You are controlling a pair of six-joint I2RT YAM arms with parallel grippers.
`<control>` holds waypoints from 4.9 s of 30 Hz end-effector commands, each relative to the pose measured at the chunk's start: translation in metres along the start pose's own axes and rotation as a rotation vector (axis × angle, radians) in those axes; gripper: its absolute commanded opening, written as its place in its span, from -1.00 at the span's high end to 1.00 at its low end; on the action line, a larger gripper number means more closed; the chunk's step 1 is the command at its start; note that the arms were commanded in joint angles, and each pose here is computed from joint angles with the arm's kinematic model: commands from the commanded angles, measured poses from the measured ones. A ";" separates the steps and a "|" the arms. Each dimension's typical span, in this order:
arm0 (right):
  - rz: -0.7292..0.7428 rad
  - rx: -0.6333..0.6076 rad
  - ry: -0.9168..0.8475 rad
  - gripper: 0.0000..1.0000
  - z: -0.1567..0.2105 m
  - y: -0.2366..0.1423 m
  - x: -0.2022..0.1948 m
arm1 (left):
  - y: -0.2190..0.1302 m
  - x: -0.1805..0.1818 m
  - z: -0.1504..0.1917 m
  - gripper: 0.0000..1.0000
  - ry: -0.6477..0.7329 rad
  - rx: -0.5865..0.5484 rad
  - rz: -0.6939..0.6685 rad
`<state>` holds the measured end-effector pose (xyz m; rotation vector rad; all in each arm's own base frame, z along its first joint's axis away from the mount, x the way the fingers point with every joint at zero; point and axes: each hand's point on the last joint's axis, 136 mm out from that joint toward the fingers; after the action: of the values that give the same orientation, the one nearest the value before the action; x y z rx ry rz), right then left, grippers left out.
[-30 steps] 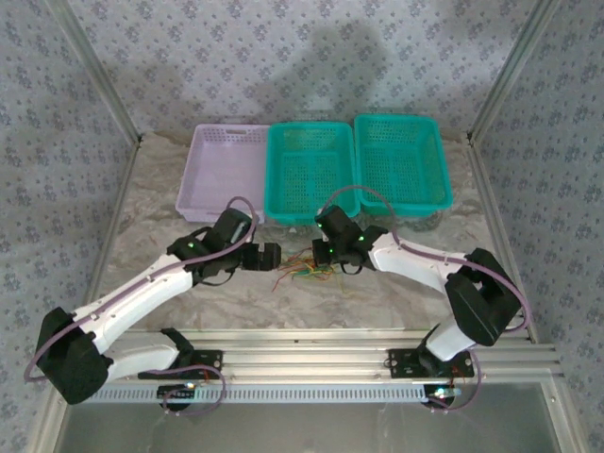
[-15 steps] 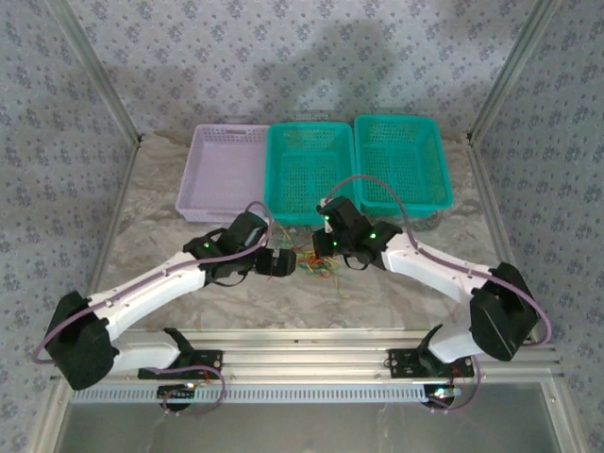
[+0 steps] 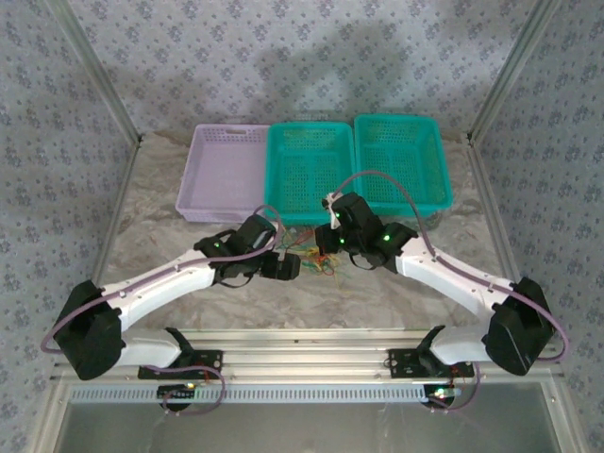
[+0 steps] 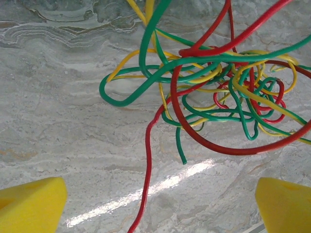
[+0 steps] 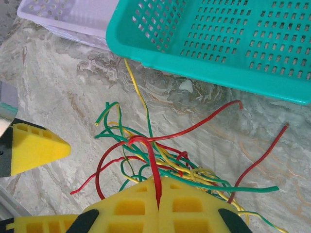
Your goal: Untangle the cables
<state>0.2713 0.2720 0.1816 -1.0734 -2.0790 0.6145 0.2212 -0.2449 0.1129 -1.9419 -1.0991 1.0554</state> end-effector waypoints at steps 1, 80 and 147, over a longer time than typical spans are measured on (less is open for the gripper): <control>-0.046 -0.033 -0.015 1.00 -0.011 -0.013 0.010 | 0.002 0.000 -0.006 -0.99 -0.040 -0.043 -0.004; 0.063 -0.187 0.066 1.00 -0.052 -0.063 -0.023 | -0.009 0.021 0.002 1.00 -0.313 -0.217 0.068; -0.083 -0.270 0.076 1.00 -0.020 -0.063 -0.009 | -0.116 0.171 -0.216 1.00 -0.364 -0.738 -0.398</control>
<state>0.2635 0.2232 0.2105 -1.1861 -2.0941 0.3293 0.4046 -0.0753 0.2419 -1.8912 -2.1727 0.9015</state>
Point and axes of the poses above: each hand's point on the last joint's axis, 136 mm out from that joint toward the fingers, its own y axis out along the fingers, its own x axis along the line the jaws close on, z = x × y, and after that the axes turned 1 degree about y, right-handed
